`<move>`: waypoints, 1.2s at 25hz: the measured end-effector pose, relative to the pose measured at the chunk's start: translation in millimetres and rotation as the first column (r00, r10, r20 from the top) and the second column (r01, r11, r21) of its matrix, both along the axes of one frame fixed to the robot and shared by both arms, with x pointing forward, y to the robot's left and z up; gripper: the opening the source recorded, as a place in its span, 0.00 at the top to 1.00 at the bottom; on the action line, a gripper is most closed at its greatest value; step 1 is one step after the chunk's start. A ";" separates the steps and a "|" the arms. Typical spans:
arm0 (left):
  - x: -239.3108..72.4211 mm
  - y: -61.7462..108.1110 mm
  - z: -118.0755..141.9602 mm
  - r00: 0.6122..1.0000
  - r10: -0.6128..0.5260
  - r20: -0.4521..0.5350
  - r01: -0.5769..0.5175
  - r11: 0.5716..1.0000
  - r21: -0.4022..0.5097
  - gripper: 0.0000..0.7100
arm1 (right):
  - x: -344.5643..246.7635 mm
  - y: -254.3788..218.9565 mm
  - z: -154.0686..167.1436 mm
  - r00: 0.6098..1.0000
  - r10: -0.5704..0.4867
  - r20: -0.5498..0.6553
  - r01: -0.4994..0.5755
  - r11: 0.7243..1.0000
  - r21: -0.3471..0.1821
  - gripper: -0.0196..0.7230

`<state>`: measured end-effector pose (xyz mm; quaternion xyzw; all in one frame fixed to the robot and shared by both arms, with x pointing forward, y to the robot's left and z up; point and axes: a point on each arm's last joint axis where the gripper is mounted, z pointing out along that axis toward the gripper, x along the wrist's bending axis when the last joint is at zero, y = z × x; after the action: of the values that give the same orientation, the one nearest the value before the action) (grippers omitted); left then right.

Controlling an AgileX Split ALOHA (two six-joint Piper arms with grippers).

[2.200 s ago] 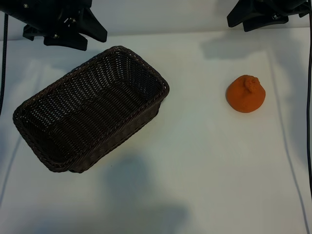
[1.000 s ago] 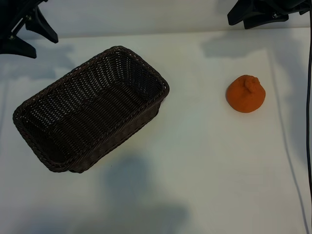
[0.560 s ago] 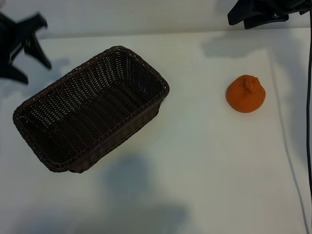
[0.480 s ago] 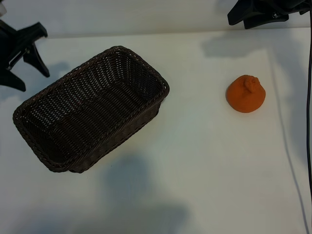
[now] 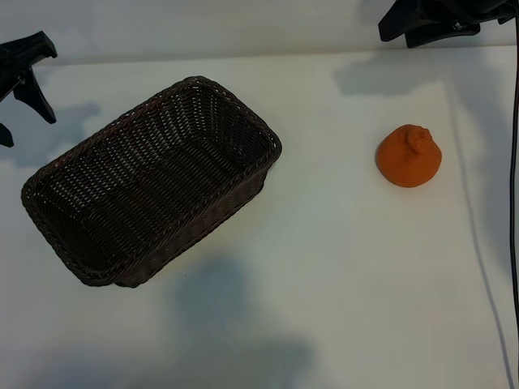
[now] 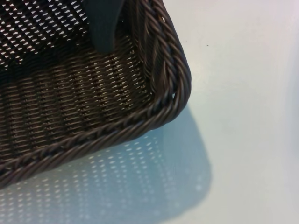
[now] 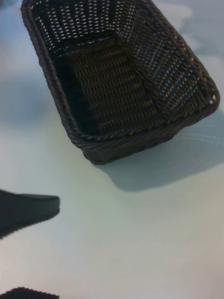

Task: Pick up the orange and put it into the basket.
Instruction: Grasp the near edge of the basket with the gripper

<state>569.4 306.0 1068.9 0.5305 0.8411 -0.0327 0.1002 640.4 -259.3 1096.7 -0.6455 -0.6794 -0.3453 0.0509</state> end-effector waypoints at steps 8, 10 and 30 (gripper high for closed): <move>-18.8 4.7 -36.7 0.989 0.002 -0.147 0.007 0.998 0.055 0.21 | 0.0 0.0 0.0 1.000 0.000 0.000 0.000 1.000 0.000 0.42; -25.6 4.7 -47.7 0.981 0.000 -0.192 0.011 0.998 0.057 0.21 | 0.0 0.0 0.0 1.000 0.000 0.000 0.000 1.000 0.000 0.42; -33.9 6.9 -63.0 0.973 0.028 -0.229 -0.008 0.996 0.086 0.21 | 0.0 0.0 0.0 1.000 0.000 0.000 0.000 1.000 0.000 0.42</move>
<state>535.5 313.0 1005.9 0.5193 0.8524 -0.0572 -0.0203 640.4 -259.3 1096.7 -0.6455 -0.6794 -0.3453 0.0509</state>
